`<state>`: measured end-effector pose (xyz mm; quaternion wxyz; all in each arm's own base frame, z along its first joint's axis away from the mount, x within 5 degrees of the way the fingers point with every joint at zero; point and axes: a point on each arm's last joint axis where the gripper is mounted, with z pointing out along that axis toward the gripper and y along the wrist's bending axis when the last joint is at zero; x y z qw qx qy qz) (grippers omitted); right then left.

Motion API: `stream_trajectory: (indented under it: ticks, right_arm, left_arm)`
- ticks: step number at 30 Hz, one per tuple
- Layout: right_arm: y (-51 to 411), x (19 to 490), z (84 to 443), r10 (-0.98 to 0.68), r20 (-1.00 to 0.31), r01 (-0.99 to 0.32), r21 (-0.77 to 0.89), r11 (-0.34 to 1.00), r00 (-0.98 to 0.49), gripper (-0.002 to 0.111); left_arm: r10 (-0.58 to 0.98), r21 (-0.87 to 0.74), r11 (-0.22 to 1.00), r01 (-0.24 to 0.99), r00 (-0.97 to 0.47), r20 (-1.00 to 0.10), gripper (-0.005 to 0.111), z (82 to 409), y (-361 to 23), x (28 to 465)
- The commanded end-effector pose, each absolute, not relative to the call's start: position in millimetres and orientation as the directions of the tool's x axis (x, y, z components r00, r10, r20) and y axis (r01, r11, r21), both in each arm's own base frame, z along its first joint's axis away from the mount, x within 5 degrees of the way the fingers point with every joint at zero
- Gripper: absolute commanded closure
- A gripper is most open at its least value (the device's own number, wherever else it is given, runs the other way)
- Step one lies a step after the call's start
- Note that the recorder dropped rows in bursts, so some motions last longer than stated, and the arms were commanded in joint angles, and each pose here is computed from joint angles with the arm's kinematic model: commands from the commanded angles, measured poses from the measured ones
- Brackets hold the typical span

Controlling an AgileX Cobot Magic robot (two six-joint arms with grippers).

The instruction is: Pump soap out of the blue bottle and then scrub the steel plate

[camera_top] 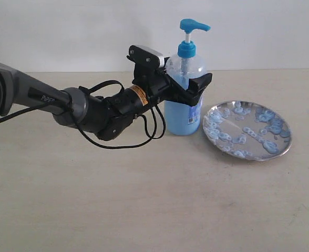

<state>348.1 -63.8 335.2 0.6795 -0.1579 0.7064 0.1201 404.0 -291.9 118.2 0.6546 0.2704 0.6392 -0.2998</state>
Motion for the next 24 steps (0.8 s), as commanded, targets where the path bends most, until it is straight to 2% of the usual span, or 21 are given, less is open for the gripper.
stream_trajectory:
  ticks: [1, 7, 9, 13, 15, 16, 18, 20, 22, 24]
  right_arm:
    - [-70, 348, 334, -0.077, -0.996, -0.331, -0.057, 0.942, -0.047, 0.108]
    - [-65, 349, 330, -0.126, -0.99, -0.344, -0.094, 0.934, -0.07, 0.108]
    - [-62, 350, 329, -0.127, -0.989, -0.348, -0.094, 0.933, -0.074, 0.108]
    - [-56, 352, 328, -0.133, -0.988, -0.348, -0.097, 0.933, -0.083, 0.108]
    - [-55, 352, 328, -0.134, -0.987, -0.35, -0.097, 0.932, -0.084, 0.108]
    - [-55, 352, 328, -0.134, -0.987, -0.346, -0.096, 0.933, -0.087, 0.108]
    - [-55, 352, 328, -0.11, -0.99, -0.347, -0.071, 0.935, -0.094, 0.108]
    - [-53, 352, 329, -0.01, -0.992, -0.35, 0.035, 0.936, -0.125, 0.108]
    - [-50, 348, 332, 0.058, -0.985, -0.369, 0.116, 0.922, -0.163, 0.108]
    - [-43, 337, 339, 0.024, -0.981, -0.418, 0.105, 0.902, -0.193, 0.108]
  left_arm:
    - [-0.036, 0.029, 0.679, 0.734, 0.072, -0.997, -0.002, 136, -290, 404]
    - [0.06, 0.135, 0.696, 0.705, 0.131, -0.99, -0.001, 194, -278, 389]
    - [0.14, 0.181, 0.704, 0.687, 0.116, -0.983, -0.001, 215, -270, 381]
    - [0.242, 0.179, 0.739, 0.649, -0.008, -0.97, 0.002, 253, -249, 363]
    - [0.227, 0.121, 0.776, 0.619, -0.095, -0.969, 0.014, 283, -237, 350]
    - [0.212, 0.093, 0.793, 0.602, -0.13, -0.969, 0.025, 299, -230, 342]
    - [0.2, 0.084, 0.816, 0.572, -0.144, -0.969, 0.059, 337, -213, 322]
    - [0.215, 0.118, 0.829, 0.547, -0.117, -0.97, 0.102, 374, -192, 298]
    - [0.219, 0.151, 0.837, 0.526, -0.07, -0.973, 0.1, 406, -174, 273]
    - [0.196, 0.172, 0.844, 0.508, 0.007, -0.981, 0.103, 434, -155, 247]
